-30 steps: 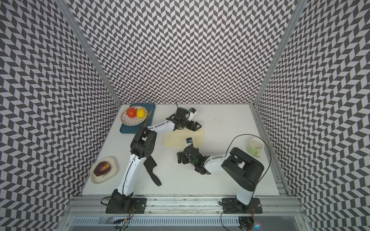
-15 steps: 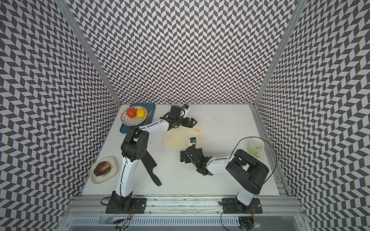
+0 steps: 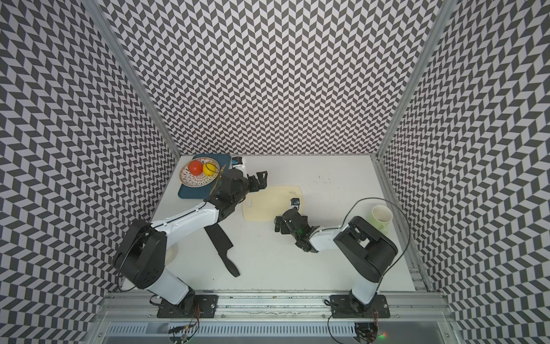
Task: Align the knife with the edge of the cutting board
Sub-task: Adjust the work surface at the center of the board, then move the knife to the center of the board.
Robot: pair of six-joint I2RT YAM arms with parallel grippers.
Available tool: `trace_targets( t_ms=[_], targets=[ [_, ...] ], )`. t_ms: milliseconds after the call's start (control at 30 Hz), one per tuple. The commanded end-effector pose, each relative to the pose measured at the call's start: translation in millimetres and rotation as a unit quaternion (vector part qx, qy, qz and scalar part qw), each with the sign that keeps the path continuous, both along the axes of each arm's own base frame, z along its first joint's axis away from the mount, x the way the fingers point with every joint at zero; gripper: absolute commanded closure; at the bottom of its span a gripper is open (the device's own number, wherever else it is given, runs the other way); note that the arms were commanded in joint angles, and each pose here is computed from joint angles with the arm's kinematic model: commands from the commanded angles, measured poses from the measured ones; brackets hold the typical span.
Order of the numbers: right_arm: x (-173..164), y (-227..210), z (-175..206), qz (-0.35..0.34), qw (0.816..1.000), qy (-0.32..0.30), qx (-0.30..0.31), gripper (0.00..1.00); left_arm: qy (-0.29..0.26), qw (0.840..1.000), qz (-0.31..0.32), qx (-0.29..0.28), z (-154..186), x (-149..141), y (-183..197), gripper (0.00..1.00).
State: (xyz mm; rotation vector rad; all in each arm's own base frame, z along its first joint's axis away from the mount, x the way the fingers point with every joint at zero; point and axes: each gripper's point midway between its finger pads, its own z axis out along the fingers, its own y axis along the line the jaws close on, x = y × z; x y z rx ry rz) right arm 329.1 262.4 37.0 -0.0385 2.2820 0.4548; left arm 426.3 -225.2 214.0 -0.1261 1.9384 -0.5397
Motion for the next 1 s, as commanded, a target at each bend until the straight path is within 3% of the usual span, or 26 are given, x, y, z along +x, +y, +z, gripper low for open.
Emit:
trace_targets(
  t_ms=[0,233,500,600,800,967],
  targets=[
    [-7.7,21.4,24.9,0.031,0.999,-0.028,0.005,0.0,0.007,0.996,0.089,-0.017,8.6,-19.3,31.2,0.0],
    [-56.4,83.1,56.9,0.119,0.99,-0.06,-0.043,0.05,0.01,0.972,0.233,-0.031,13.6,-79.0,113.9,0.0],
    [-131.8,161.7,48.4,0.282,0.957,-0.028,-0.065,0.33,-0.058,0.914,0.388,-0.1,31.8,-148.0,207.1,0.0],
    [-161.0,186.0,34.9,0.329,0.941,-0.013,-0.08,0.45,-0.077,0.91,0.388,-0.123,34.2,-155.4,212.9,0.0],
    [-202.0,218.4,15.6,0.382,0.919,-0.007,-0.099,0.44,-0.069,0.91,0.393,-0.113,35.6,-154.1,212.8,0.0],
    [-202.6,227.3,-3.5,0.385,0.915,0.005,-0.119,0.5,-0.073,0.911,0.39,-0.116,38.1,-155.0,213.0,0.0]
  ],
)
